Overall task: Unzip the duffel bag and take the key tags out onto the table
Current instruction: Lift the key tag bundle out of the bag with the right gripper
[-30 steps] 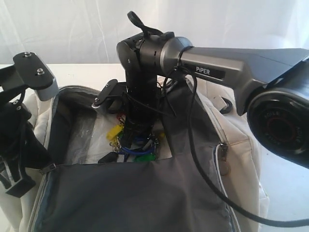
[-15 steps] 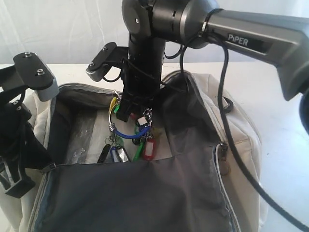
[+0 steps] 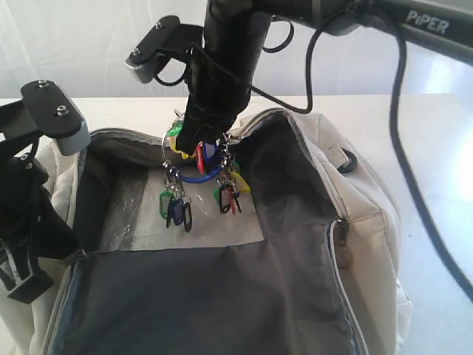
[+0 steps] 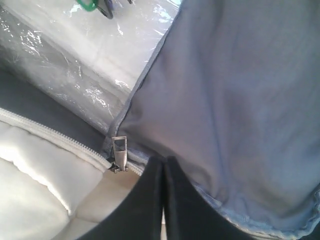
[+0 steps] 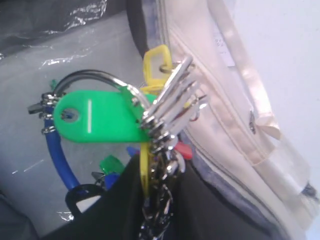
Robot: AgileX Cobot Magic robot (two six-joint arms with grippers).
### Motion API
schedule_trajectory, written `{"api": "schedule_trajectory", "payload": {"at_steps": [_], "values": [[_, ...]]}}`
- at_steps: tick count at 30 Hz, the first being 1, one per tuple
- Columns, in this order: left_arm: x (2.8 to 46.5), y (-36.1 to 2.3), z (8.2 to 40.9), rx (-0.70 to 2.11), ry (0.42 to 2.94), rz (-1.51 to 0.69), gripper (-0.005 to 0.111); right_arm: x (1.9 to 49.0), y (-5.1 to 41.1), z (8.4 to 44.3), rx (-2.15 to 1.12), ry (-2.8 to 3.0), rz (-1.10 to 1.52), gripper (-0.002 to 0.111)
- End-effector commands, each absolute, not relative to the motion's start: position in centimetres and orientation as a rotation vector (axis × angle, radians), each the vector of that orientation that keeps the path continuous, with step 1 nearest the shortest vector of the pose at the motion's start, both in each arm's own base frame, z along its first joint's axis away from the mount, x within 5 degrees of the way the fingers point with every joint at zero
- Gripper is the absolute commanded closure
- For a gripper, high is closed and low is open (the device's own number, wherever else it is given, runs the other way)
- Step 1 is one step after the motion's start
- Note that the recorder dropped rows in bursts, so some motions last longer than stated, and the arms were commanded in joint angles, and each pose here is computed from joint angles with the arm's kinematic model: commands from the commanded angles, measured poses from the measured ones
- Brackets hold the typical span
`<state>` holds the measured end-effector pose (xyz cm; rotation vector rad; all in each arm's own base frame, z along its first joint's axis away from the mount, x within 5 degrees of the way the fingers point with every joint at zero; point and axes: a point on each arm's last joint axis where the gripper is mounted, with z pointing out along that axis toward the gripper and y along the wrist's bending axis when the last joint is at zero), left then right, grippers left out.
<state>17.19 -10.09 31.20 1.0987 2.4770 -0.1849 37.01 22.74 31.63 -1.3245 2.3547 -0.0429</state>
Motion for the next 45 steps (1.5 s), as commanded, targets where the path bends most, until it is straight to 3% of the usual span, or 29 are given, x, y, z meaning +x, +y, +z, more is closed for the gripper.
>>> {"api": "schedule_trajectory", "payload": {"at_steps": [1,9,30,36,45], "values": [[16.9,-10.0,31.1,1.101,2.493,-0.203,0.107,35.9,21.9,35.4,-1.248,2.253,-0.033,0.108],[16.9,-10.0,31.1,1.101,2.493,-0.203,0.107,34.2,20.8,38.6,-1.205,2.186,-0.027,0.108],[16.9,-10.0,31.1,1.101,2.493,-0.203,0.107,34.0,19.7,38.6,-1.158,2.238,-0.123,0.108],[16.9,-10.0,31.1,1.101,2.493,-0.203,0.107,33.5,16.4,40.6,-1.064,2.272,-0.259,0.108],[16.9,-10.0,31.1,1.101,2.493,-0.203,0.107,32.4,7.9,45.1,-0.664,2.304,-0.306,0.108]]}}
